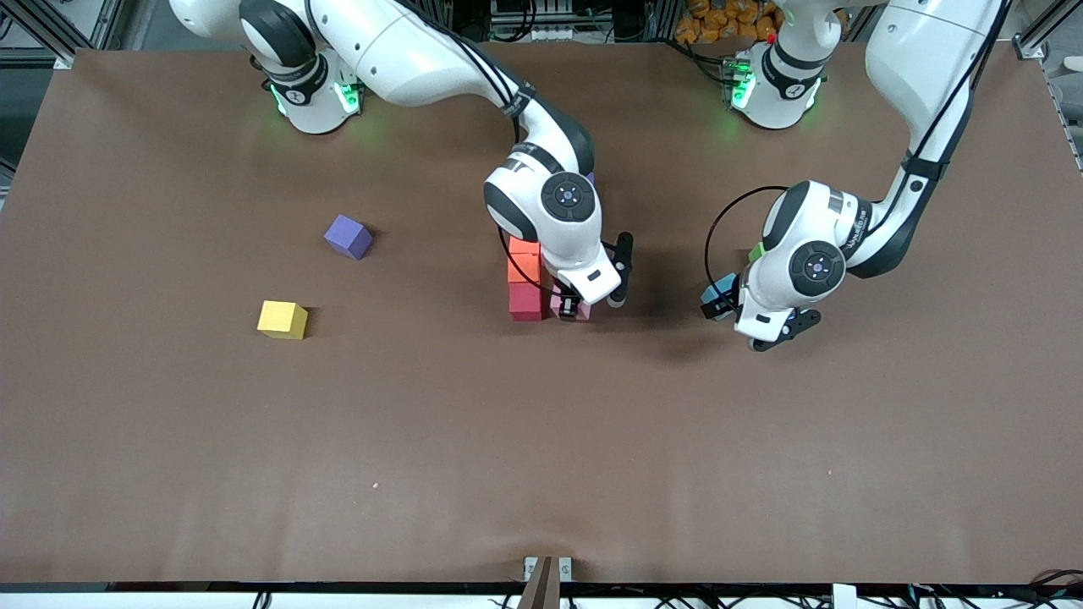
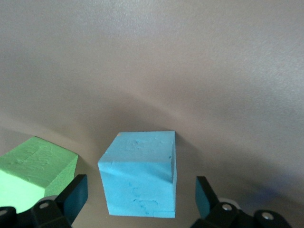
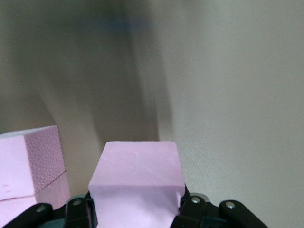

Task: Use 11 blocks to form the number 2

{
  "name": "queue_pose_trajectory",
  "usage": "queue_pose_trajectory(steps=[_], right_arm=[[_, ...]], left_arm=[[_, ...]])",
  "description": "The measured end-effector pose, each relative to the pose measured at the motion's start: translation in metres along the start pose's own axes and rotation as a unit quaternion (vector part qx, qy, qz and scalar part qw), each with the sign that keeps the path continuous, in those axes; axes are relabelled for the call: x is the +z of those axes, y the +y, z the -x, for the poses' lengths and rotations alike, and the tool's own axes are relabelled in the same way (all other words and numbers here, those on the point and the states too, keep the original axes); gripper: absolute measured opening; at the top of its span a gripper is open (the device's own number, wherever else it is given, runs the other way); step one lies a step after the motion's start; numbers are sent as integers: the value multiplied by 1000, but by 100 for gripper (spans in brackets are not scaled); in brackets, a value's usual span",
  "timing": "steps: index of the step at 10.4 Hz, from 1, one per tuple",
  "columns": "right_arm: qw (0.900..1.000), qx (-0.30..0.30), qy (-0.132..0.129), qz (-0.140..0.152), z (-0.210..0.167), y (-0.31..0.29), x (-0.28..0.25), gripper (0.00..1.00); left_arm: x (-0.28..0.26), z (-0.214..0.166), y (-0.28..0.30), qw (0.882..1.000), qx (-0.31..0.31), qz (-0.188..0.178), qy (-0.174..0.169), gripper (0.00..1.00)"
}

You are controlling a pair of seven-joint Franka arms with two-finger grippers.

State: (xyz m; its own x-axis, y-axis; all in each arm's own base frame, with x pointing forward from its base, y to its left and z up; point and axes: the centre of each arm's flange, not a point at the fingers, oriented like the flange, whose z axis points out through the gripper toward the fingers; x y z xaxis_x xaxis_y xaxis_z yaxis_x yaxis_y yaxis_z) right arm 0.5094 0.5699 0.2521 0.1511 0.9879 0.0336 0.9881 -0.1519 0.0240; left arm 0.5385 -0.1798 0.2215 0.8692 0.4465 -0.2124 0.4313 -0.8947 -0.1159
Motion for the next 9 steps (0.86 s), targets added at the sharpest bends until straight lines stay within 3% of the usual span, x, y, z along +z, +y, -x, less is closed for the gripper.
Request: queue_pose_trajectory(steps=[5, 6, 8, 9], right_arm=[[998, -36, -42, 14, -2, -14, 34, 60], [998, -41, -46, 17, -4, -17, 37, 60], [997, -52, -54, 22, -7, -24, 42, 60], [997, -54, -57, 21, -7, -26, 44, 60]], left_arm=[[37, -8, 2, 1000, 1, 8, -9, 97], [41, -10, 1, 1000, 2, 8, -10, 91], [39, -17, -3, 1000, -5, 12, -8, 62], [36, -20, -5, 1000, -9, 15, -6, 62]])
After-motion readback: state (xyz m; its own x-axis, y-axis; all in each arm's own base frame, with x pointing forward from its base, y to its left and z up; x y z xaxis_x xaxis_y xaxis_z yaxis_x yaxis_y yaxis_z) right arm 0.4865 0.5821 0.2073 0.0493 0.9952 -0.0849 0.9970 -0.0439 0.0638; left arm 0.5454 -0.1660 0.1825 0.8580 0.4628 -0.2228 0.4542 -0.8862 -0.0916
